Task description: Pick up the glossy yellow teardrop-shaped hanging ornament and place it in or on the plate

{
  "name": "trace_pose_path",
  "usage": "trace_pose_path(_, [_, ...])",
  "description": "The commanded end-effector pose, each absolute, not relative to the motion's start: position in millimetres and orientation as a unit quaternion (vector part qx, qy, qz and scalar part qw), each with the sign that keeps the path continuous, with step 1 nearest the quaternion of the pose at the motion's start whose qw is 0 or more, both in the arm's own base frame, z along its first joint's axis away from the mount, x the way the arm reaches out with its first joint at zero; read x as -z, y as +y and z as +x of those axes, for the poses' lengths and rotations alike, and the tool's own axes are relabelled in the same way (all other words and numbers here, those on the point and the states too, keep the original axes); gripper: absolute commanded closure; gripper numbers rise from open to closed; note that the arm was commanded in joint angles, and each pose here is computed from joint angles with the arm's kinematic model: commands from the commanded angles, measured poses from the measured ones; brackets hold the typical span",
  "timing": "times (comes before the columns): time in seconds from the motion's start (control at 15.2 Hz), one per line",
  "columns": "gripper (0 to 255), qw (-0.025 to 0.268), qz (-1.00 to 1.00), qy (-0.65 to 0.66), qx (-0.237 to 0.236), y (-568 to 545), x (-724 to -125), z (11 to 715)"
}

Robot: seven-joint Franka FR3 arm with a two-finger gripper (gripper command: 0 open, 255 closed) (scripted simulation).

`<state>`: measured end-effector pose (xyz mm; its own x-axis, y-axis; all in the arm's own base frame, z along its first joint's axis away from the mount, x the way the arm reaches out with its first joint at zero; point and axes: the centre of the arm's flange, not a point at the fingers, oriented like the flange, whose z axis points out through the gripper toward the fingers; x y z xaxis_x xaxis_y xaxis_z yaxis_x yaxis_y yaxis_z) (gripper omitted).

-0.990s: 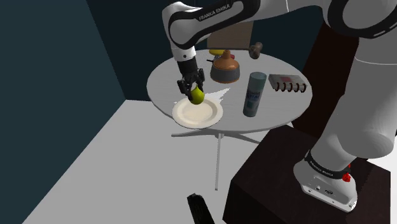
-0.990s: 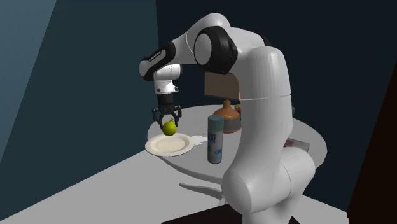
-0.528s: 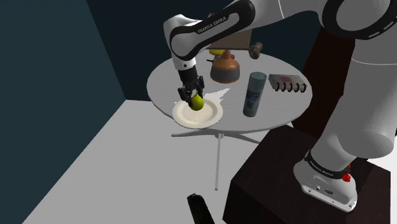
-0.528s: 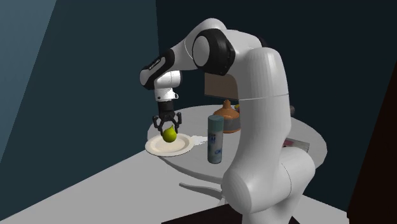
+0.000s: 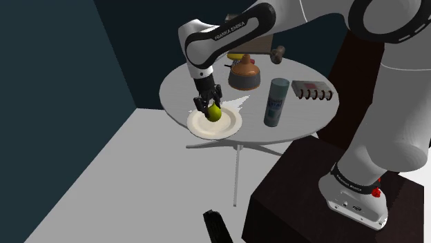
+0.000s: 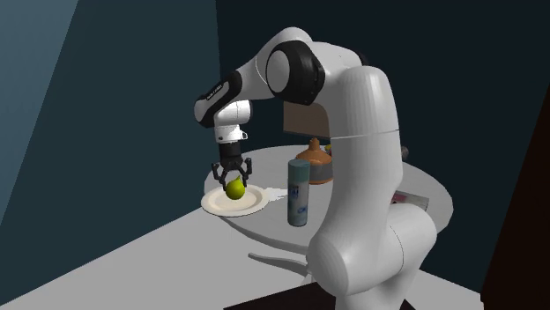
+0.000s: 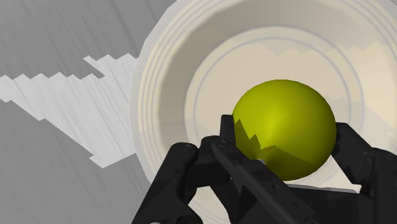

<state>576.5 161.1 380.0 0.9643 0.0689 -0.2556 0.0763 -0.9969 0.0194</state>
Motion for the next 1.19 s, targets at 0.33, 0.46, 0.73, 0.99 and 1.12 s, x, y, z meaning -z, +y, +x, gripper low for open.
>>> trace_pose_path(0.33, [0, 0.015, 0.991, 0.037, 0.128, 161, -380, 577])
trace_pose_path(0.46, [0, 0.015, 0.991, 0.037, 0.128, 162, -406, 583])
trace_pose_path(0.73, [0, 0.015, 0.991, 0.037, 0.128, 163, -428, 589])
trace_pose_path(0.99, [0, 0.015, 0.991, 0.037, 0.128, 163, -428, 589])
trace_pose_path(1.12, [0, 0.015, 0.991, 0.037, 0.128, 163, -428, 589])
